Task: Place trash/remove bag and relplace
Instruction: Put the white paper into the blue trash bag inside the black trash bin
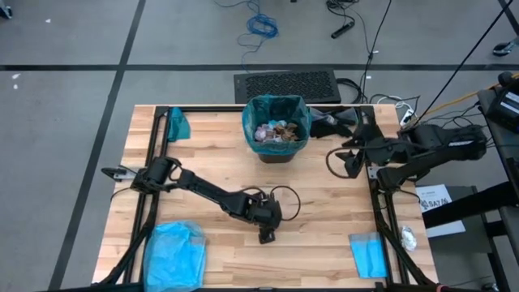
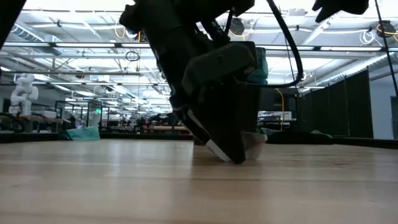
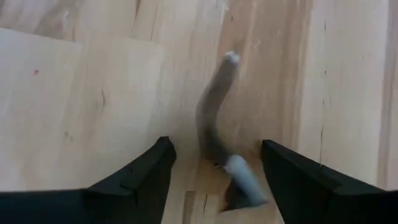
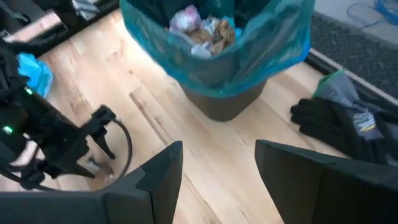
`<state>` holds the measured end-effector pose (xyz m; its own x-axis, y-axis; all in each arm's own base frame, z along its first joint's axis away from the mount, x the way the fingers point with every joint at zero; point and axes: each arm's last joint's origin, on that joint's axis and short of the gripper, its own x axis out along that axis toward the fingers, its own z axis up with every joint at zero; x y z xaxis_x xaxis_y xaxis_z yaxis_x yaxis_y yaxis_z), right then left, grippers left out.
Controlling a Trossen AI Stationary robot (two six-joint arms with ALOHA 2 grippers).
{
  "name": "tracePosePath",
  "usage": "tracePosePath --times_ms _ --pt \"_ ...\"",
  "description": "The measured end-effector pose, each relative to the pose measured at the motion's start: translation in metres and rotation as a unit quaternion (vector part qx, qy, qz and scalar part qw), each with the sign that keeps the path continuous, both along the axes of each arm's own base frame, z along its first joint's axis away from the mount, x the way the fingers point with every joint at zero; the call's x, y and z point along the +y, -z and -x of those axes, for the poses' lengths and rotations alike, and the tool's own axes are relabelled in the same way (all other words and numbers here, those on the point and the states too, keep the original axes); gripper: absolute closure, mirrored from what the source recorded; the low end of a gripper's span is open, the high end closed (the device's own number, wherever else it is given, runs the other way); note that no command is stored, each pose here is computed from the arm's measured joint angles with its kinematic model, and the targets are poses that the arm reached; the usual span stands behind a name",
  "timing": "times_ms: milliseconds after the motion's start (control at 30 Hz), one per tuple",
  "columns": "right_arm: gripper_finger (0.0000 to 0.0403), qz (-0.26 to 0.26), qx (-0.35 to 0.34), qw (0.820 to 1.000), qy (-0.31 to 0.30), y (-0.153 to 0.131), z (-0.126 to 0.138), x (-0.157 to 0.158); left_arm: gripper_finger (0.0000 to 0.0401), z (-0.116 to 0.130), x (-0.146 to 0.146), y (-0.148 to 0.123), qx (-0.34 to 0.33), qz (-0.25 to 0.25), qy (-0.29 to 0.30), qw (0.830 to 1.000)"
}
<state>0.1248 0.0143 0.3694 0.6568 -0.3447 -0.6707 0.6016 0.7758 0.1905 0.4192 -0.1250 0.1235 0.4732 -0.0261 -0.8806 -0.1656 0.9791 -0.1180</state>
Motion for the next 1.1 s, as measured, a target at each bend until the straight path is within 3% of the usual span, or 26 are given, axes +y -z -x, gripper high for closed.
tracePosePath --times_ms 300,567,733,800,867,933,1100 --pt "0.0209 -0.033 -0.006 0.999 -0.008 0.031 0.003 0.01 0.0303 -0.011 0.002 -0.013 -0.006 0.013 -0.029 0.999" --pt "0.0209 -0.046 -0.029 0.998 -0.011 0.034 0.015 0.013 0.0316 -0.017 0.01 -0.019 -0.001 0.016 -0.007 1.0" --pt "0.021 -0.049 -0.04 0.998 -0.013 0.032 0.018 0.014 0.0387 -0.016 0.021 -0.022 0.023 0.061 -0.03 0.997" --pt "0.0214 -0.053 -0.041 0.998 -0.017 0.032 0.019 0.016 0.0394 -0.015 0.023 -0.028 0.028 0.083 -0.036 0.996" --pt "0.0221 -0.057 -0.044 0.997 -0.021 0.032 0.019 0.018 0.0397 -0.012 0.022 -0.048 0.019 0.095 -0.033 0.995" --pt "0.023 -0.058 -0.057 0.996 -0.023 0.031 0.019 0.02 0.0397 -0.011 0.02 -0.088 -0.035 0.101 -0.022 0.994" --pt "0.025 -0.043 -0.096 0.994 -0.01 0.027 0.017 0.024 0.0399 0.015 0.031 -0.195 -0.175 0.029 -0.02 0.984"
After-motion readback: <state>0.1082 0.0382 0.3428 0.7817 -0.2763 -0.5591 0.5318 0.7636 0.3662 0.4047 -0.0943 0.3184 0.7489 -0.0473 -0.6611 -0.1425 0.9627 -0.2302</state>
